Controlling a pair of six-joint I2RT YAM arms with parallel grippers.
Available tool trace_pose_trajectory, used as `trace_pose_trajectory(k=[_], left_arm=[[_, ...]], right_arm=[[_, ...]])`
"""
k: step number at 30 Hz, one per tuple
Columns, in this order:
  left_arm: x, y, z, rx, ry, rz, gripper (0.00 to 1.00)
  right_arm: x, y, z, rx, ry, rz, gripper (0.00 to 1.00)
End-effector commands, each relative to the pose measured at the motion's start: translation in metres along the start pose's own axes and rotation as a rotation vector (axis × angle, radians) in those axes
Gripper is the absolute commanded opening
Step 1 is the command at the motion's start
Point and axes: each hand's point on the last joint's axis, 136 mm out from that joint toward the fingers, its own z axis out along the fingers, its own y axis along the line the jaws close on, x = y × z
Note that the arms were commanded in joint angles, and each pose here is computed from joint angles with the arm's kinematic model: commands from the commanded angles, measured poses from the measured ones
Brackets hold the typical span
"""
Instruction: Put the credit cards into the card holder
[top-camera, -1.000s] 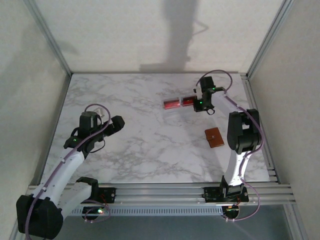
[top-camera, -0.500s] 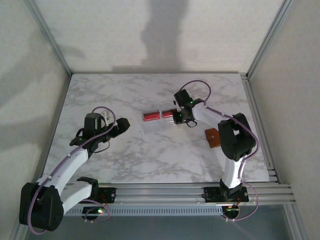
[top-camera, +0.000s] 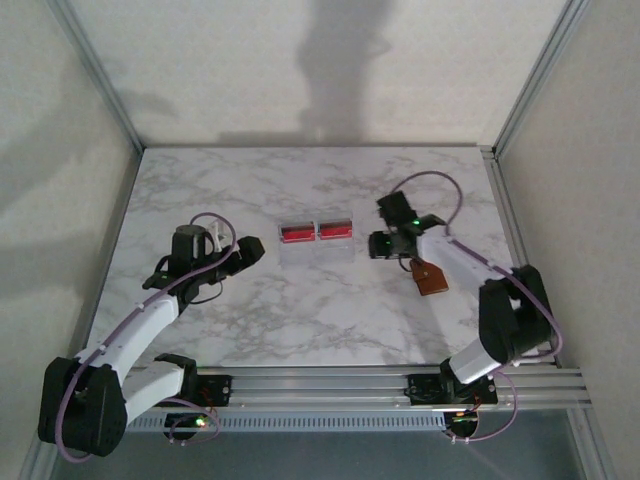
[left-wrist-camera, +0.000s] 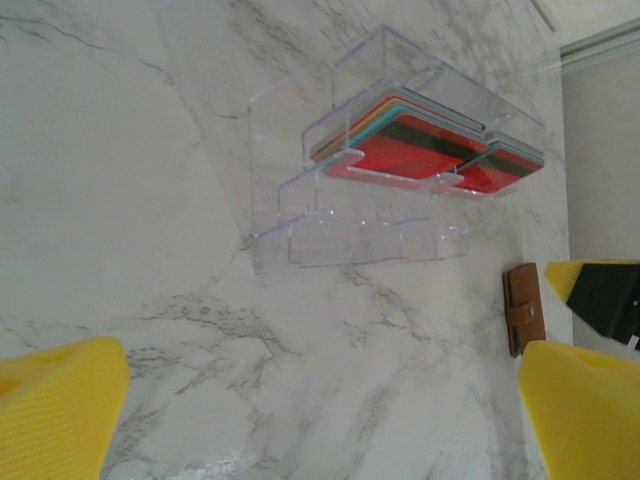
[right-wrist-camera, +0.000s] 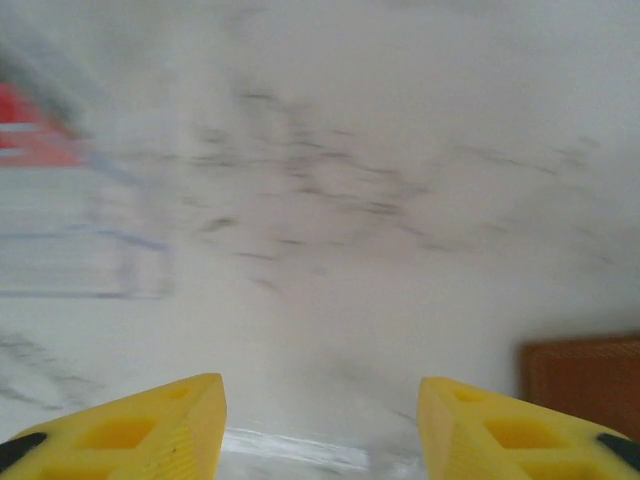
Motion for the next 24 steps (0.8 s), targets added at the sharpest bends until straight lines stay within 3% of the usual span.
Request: trace_pose_trajectory(k=[1, 4, 7, 9, 13, 16, 24], left_arm=[[0.008, -0.012, 0.003, 0.052, 0.033, 0.029, 1.0], [0.011, -0.015, 0.006, 0.035, 0.063, 0.047, 1.0], [0.013, -0.012, 0.007, 0.01, 0.055, 0.053, 1.0], [0.012, -0.012, 0.01, 0.012, 0.054, 0.054, 1.0], [0.015, -0.013, 0.015, -0.007, 0.071, 0.054, 1.0], [0.017, -0.017, 0.019, 0.001, 0.069, 0.062, 1.0], [0.026, -0.015, 0.023, -0.04, 0.08, 0.092, 1.0]], right_arm=[[0.031, -0.042, -0.001, 0.032, 0.079, 0.136, 0.54], [0.048, -0.074, -0.003, 0.11, 0.105, 0.272, 0.56], [0.065, -0.098, -0.01, 0.252, 0.144, 0.527, 0.59], [0.076, -0.088, -0.008, 0.217, 0.164, 0.69, 0.57], [0.079, -0.086, -0.008, 0.188, 0.064, 0.924, 0.55], [0.076, -0.099, -0.01, 0.266, 0.031, 0.963, 0.53], [0.067, -0.098, 0.015, 0.303, 0.078, 0.952, 0.49]])
